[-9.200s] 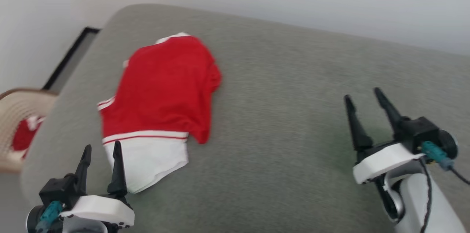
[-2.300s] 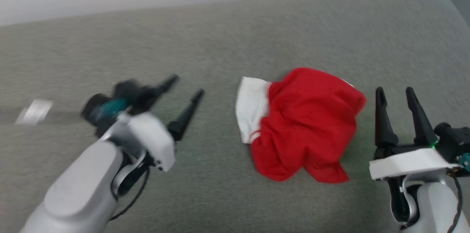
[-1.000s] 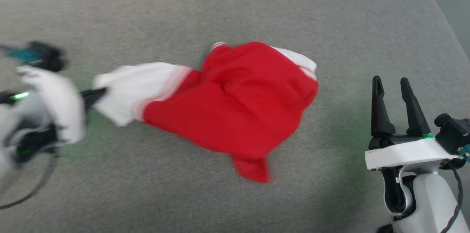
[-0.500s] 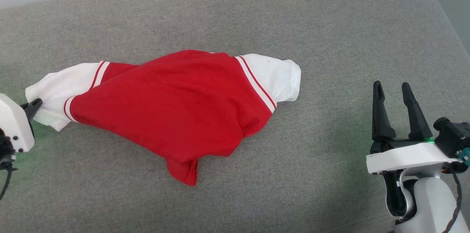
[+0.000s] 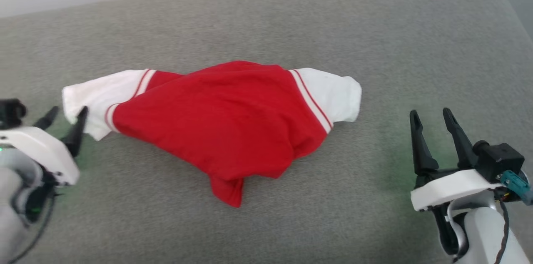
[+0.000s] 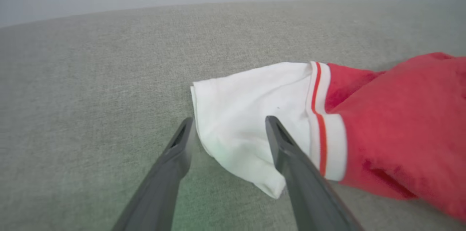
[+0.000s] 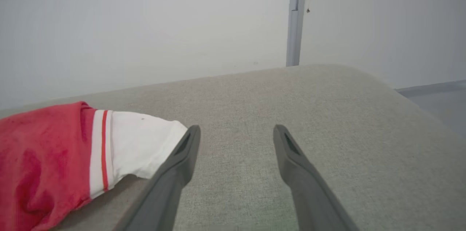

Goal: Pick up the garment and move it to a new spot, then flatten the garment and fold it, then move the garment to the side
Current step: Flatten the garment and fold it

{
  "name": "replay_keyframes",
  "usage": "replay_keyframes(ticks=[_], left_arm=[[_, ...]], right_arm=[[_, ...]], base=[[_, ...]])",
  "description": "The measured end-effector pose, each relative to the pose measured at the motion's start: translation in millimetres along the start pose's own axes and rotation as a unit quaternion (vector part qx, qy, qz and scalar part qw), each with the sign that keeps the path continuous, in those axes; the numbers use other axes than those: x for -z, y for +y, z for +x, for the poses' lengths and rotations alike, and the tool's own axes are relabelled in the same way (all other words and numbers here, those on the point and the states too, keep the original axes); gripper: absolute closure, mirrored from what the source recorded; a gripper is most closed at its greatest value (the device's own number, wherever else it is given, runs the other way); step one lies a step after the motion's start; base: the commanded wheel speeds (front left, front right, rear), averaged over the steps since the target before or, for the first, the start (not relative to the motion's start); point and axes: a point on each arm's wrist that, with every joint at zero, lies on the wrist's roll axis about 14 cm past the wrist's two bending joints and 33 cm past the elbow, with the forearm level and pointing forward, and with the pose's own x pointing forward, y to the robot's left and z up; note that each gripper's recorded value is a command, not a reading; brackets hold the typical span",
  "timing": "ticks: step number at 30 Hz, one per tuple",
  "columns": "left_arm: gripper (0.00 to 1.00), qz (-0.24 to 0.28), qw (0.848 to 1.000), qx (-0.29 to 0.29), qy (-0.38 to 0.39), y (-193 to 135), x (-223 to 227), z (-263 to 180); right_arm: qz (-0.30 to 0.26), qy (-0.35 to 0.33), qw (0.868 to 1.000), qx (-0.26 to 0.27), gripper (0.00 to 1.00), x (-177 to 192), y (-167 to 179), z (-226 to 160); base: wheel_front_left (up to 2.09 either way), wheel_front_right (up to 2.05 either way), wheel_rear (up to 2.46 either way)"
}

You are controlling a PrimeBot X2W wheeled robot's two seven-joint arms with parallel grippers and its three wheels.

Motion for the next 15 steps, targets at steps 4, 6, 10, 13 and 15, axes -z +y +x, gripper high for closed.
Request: replay_keyframes(ticks=[4,6,10,13,15], left_arm=[[0.00,-0.015,1.000,-0.008,-0.024,-14.8,10.9,-15.3],[0.00,-0.017,0.998,-0.015,-0.061,-21.8,-3.4,-22.1],[0.00,-0.007,0.994,-0.029,-0.106,-35.8,-0.8,-48.1],[0.00,-0.001,0.990,-0.037,-0.134,-46.3,5.3,-69.4],[0.00,0.003,0.987,-0.046,-0.155,-50.6,4.1,-80.7]], right_arm=[[-0.037,0.046,0.997,-0.043,0.00,13.8,8.8,11.6],[-0.059,0.073,0.993,-0.067,0.00,16.7,15.3,21.0],[-0.082,0.148,0.980,-0.106,0.00,30.4,27.0,32.5],[-0.087,0.192,0.969,-0.131,0.00,30.9,38.0,42.8],[-0.098,0.227,0.958,-0.144,0.00,33.3,41.2,46.6]], base=[[0.00,0.00,0.00],[0.00,0.00,0.00],[0.00,0.00,0.00],[0.00,0.00,0.00],[0.00,0.00,0.00]])
